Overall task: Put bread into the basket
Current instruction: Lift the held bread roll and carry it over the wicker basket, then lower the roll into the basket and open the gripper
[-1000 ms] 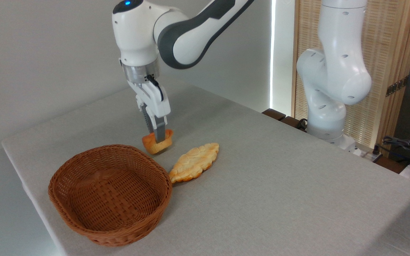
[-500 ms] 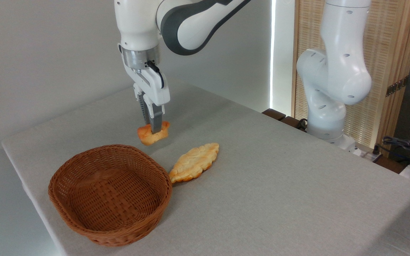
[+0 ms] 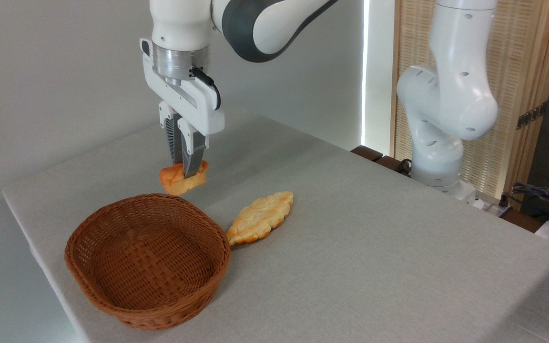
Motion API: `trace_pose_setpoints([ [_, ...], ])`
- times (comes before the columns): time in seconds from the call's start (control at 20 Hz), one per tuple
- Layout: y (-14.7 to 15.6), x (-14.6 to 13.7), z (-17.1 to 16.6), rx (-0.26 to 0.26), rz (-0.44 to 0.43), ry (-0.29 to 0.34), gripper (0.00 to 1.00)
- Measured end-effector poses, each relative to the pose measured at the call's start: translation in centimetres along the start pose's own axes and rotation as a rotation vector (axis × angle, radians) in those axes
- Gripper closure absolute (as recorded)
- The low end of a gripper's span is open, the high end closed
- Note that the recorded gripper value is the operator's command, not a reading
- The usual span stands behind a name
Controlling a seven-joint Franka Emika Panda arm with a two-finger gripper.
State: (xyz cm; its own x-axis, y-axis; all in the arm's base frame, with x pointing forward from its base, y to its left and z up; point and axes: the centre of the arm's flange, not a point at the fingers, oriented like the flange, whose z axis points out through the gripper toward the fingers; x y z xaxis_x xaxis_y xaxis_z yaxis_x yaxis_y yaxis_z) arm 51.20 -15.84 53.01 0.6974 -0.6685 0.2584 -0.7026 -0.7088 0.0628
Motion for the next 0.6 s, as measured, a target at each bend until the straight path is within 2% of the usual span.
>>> trace_pose_setpoints([
  [0.05, -0.2, 0.3, 0.0, 0.013, 0.0, 0.02, 0.32],
  [0.15, -0.8, 0.8, 0.3, 0.038, -0.004, 0.054, 0.1],
  [0.25, -1.5, 1.3, 1.1, 0.059, -0.011, 0.078, 0.0],
  [0.35, -2.3, 1.7, 2.6, 0.072, -0.019, 0.088, 0.0],
  [0.6, -2.8, 2.1, 4.8, 0.067, -0.022, 0.067, 0.0],
])
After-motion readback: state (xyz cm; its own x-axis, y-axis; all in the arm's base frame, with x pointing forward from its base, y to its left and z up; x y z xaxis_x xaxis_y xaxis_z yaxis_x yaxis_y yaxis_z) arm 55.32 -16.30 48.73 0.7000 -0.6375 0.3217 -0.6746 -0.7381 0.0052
